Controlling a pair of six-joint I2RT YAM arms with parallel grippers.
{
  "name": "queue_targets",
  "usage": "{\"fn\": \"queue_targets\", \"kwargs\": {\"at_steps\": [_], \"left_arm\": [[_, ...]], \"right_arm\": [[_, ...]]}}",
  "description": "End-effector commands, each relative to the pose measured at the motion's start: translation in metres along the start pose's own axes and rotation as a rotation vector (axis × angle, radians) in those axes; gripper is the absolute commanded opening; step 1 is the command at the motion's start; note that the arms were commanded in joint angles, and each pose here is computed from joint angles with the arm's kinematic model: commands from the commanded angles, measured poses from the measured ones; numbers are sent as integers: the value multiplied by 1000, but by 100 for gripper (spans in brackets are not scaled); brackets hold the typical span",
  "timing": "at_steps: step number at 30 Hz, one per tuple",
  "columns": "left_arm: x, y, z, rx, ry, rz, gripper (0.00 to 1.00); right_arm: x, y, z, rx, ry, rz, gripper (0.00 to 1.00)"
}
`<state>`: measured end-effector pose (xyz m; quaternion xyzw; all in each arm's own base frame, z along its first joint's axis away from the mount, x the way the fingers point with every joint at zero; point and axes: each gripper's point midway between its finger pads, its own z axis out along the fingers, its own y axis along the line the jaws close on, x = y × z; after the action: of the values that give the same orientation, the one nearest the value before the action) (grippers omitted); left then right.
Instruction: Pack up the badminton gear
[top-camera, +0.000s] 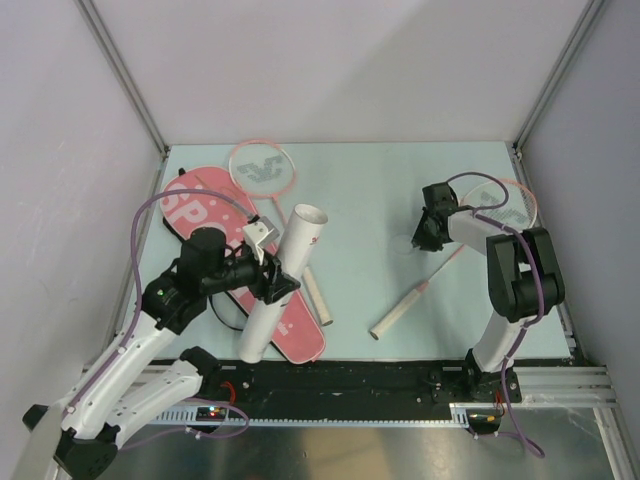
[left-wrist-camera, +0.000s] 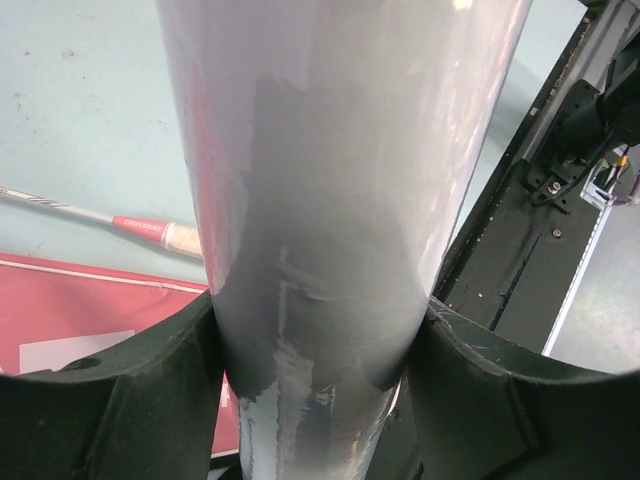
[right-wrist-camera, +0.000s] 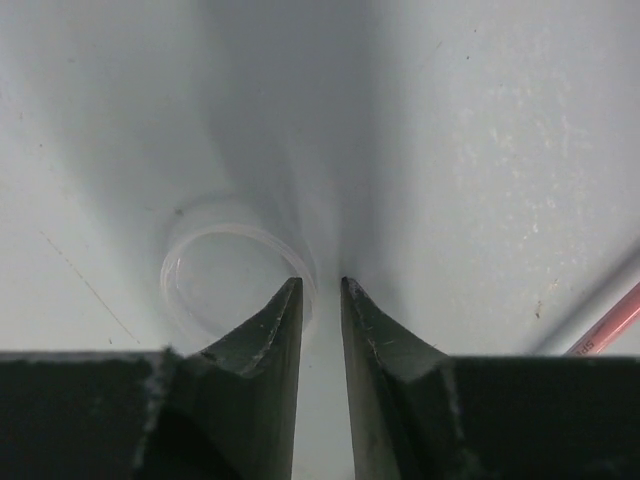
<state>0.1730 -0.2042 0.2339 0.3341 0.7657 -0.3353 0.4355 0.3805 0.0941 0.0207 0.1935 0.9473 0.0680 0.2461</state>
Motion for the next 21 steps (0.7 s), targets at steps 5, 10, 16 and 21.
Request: {"fn": "queue_targets", "kwargs": {"at_steps": [5,10,16,21], "left_arm": [[-16,1,-2,-11,-68,56,56],[-14,2,-1,-13,-62,57,57],[-13,2,3,-4,-47,58,57],[-21,3,6,5,-45,95,56]], "right_arm": [[-9,-9,-1,130,-42,-104,8],[-22,-1,-13,118,-81,-134,0],[-48,40,-62,-115,-165,-139,0],[-59,74,-112,-343,-207,-161,0]]}}
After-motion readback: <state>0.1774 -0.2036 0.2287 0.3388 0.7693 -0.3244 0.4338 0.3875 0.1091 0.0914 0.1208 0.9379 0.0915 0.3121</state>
